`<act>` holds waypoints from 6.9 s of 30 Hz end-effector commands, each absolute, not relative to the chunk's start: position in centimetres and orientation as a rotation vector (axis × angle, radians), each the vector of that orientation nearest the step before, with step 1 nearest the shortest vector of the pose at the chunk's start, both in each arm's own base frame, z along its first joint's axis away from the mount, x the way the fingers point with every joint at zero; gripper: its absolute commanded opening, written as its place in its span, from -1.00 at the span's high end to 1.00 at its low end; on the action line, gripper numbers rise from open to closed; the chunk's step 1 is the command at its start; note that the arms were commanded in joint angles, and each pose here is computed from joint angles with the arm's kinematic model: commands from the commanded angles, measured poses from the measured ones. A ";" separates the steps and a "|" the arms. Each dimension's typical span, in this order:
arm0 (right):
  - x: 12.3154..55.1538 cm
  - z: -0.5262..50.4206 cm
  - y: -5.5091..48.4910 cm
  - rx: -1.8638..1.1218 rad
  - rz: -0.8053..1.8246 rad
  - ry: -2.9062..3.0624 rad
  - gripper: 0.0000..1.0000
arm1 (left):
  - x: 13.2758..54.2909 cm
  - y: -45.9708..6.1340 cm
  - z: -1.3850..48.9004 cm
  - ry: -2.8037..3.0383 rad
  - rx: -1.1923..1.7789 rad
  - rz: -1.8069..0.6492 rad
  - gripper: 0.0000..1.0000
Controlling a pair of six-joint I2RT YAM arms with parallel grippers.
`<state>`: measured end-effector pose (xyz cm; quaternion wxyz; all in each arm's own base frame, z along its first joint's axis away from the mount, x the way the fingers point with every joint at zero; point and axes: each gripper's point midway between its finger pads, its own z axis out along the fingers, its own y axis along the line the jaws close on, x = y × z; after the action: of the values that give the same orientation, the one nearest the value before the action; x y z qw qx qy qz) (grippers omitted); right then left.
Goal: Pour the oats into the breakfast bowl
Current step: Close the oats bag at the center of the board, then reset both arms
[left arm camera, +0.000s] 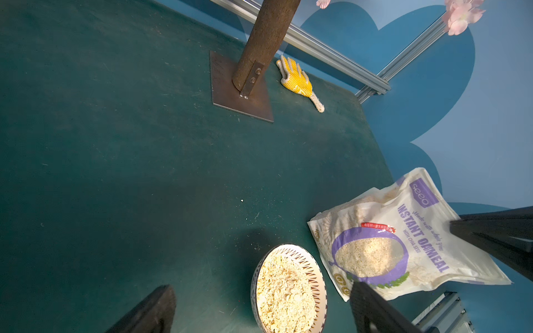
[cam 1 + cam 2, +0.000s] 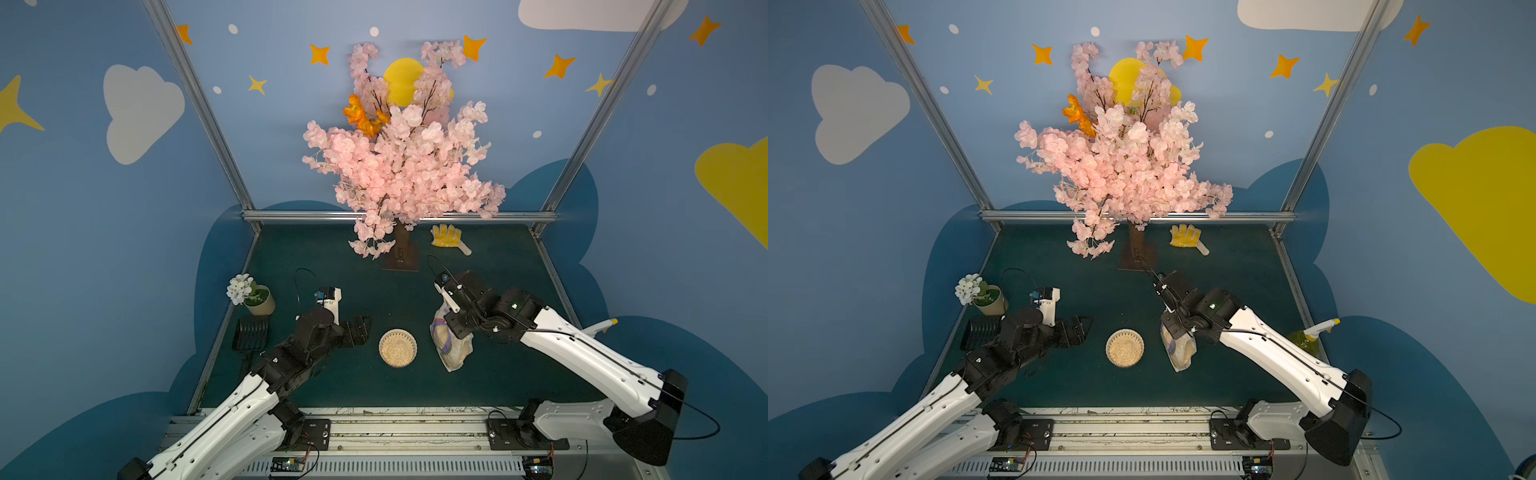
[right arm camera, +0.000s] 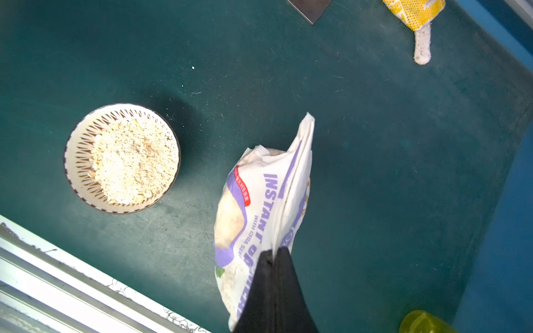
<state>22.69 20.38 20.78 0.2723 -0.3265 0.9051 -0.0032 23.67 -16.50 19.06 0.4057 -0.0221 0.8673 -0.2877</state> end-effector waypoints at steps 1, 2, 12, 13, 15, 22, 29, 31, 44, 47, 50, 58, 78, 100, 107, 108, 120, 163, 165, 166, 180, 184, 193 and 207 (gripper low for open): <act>22.4 20.6 19.9 -0.902 -0.058 2.475 0.75 | 23.8 -17.2 19.8 2.156 -0.061 -0.793 -0.97; 22.4 20.7 19.9 -0.902 -0.065 2.478 0.71 | 23.8 -17.3 19.9 2.151 -0.063 -0.808 -0.97; 23.1 20.4 18.8 -0.866 -0.177 2.483 0.56 | 23.6 -18.3 19.6 2.151 -0.064 -0.879 -0.97; 23.1 20.3 18.8 -0.870 -0.172 2.485 0.58 | 23.6 -18.3 19.6 2.150 -0.064 -0.882 -0.96; 23.1 20.3 18.9 -0.861 -0.167 2.492 0.62 | 23.6 -18.5 19.6 2.149 -0.066 -0.889 -0.96; 22.7 20.0 19.1 -0.838 -0.107 2.522 0.48 | 23.7 -19.0 20.0 2.138 -0.070 -0.927 -0.96; 22.5 19.8 19.0 -0.798 -0.047 2.550 0.51 | 23.7 -19.2 20.1 2.135 -0.073 -0.940 -0.96; 22.6 19.6 18.9 -0.784 -0.045 2.559 0.53 | 23.6 -19.3 20.2 2.132 -0.070 -0.945 -0.95; 22.7 21.9 18.7 -0.618 0.112 2.503 1.00 | 23.6 -19.4 20.5 2.119 -0.080 -0.966 -0.91; 22.3 21.8 18.9 -0.601 0.210 2.501 1.00 | 23.5 -19.4 20.5 2.116 -0.083 -0.971 -0.91; 21.7 21.4 18.2 -0.598 0.203 2.519 0.35 | 23.6 -19.5 20.3 2.119 -0.085 -0.971 -0.91; 20.0 20.5 17.1 -0.588 0.221 2.551 0.34 | 23.8 -19.8 20.3 2.119 -0.080 -0.980 -0.91; 20.2 19.9 16.1 -0.539 0.099 2.569 0.88 | 23.8 -20.1 20.4 2.115 -0.081 -0.985 -0.89; 21.1 20.0 17.4 -0.483 0.159 2.560 1.00 | 23.8 -20.0 20.3 2.115 -0.084 -0.986 -0.87; 22.6 19.3 18.2 -0.462 0.184 2.548 0.42 | 23.7 -20.1 20.1 2.116 -0.089 -0.990 -0.88; 22.7 19.3 18.4 -0.470 0.185 2.553 0.24 | 23.8 -20.1 20.1 2.116 -0.089 -0.991 -0.88; 24.1 19.4 19.6 -0.505 0.165 2.559 1.00 | 23.9 -20.2 19.8 2.123 -0.089 -0.983 -0.88; 27.3 21.8 20.9 -0.505 0.192 2.439 -0.22 | 23.9 -19.6 19.6 2.125 -0.047 -0.918 -0.87; 27.5 23.7 20.7 -0.500 0.219 2.362 -0.43 | 24.1 -19.1 20.3 2.101 0.002 -0.864 -0.93; 27.5 24.8 20.4 -0.462 0.235 2.317 -0.49 | 24.2 -18.9 20.8 2.088 0.030 -0.835 -0.97; 29.2 30.9 8.3 -0.018 -0.142 1.711 -0.97 | 30.4 -10.5 22.2 1.925 0.065 -0.267 -1.00; 33.1 25.6 3.6 0.159 -0.155 1.853 -0.96 | 33.1 -6.7 19.6 1.912 -0.032 -0.144 -1.00; 36.7 17.1 -4.0 0.271 -0.340 1.998 -0.97 | 35.4 -1.8 13.9 1.896 -0.019 0.139 -1.00; 39.0 9.6 -0.8 0.073 -0.208 1.951 -0.97 | 38.2 -2.0 9.6 1.810 0.079 0.070 -1.00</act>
<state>37.30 -2.15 8.50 0.4913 0.0508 0.8615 -0.1172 37.55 -1.18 7.68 0.5609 0.0114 0.8265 0.0469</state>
